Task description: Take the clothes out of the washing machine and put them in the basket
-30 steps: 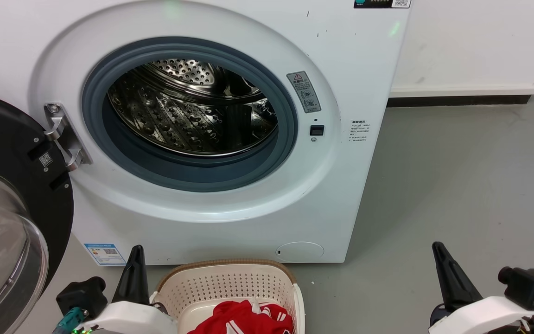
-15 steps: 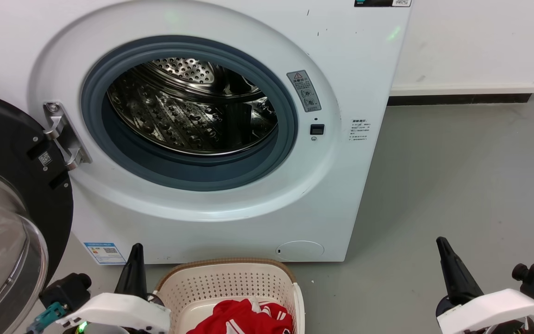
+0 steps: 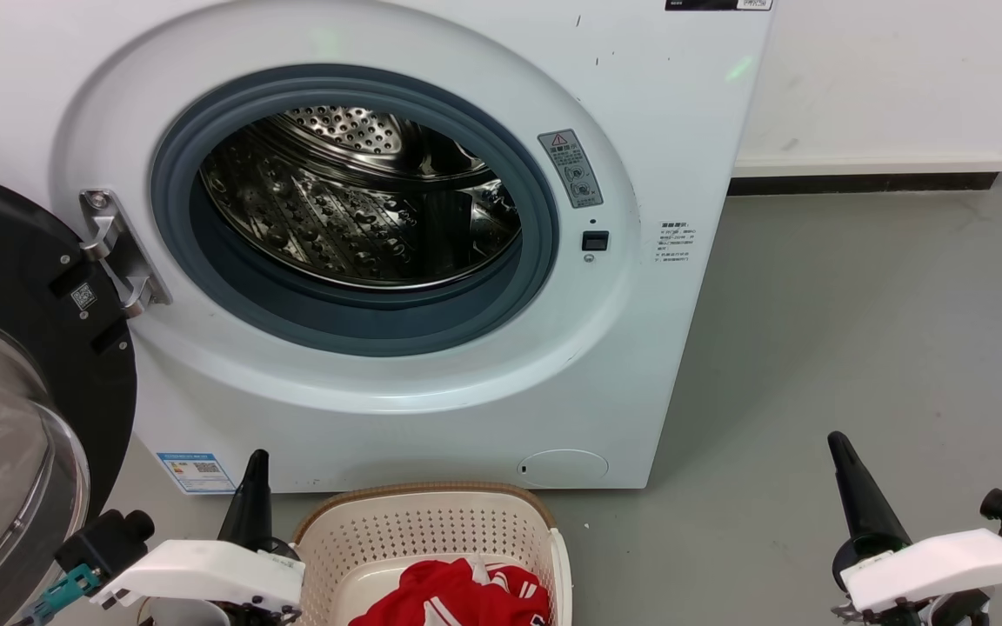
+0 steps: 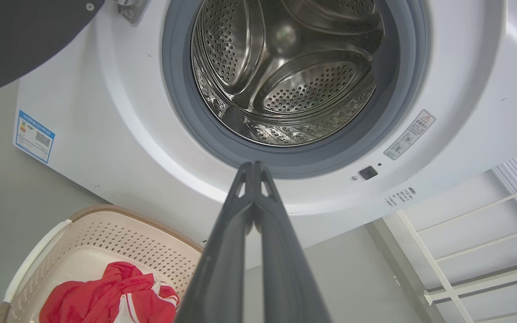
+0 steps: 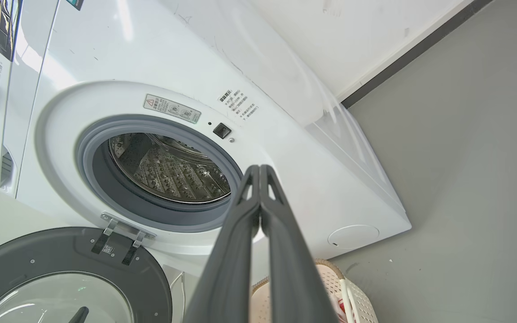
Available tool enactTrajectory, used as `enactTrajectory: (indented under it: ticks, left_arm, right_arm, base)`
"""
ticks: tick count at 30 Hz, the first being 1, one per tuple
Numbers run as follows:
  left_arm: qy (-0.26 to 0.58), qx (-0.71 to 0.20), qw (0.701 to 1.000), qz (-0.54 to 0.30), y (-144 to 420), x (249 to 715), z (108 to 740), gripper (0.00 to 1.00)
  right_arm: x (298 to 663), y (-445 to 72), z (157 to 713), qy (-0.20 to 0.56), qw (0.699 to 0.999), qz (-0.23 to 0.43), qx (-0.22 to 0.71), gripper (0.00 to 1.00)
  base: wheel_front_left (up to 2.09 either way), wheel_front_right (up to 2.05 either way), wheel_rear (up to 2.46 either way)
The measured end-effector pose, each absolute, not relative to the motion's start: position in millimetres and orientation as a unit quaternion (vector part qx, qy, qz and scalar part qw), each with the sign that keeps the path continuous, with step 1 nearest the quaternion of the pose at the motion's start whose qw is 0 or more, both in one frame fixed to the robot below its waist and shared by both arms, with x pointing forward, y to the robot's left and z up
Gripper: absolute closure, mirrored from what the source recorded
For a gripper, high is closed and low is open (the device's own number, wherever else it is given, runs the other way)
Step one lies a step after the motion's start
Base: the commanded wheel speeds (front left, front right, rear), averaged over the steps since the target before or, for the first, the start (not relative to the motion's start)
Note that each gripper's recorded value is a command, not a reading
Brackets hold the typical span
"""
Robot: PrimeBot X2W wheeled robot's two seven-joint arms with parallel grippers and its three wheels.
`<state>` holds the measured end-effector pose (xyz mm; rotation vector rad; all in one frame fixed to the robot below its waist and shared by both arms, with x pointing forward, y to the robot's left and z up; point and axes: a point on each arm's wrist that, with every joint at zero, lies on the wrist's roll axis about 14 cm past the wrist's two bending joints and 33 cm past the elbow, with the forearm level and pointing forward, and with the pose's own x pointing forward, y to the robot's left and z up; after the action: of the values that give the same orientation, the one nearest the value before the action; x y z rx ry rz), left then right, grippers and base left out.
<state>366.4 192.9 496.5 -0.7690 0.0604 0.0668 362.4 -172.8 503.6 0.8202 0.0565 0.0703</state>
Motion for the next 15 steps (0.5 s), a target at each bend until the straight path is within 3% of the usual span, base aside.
enactTrajectory:
  ticks: [15]
  left_arm:
    - [0.035,-0.462,0.886,0.030,194.0,370.6,494.1,1.00]
  right_arm:
    - [367.5,-179.5,502.1,0.027,0.877,0.022,0.479,1.00]
  base:
    - [0.00,0.00,0.00]
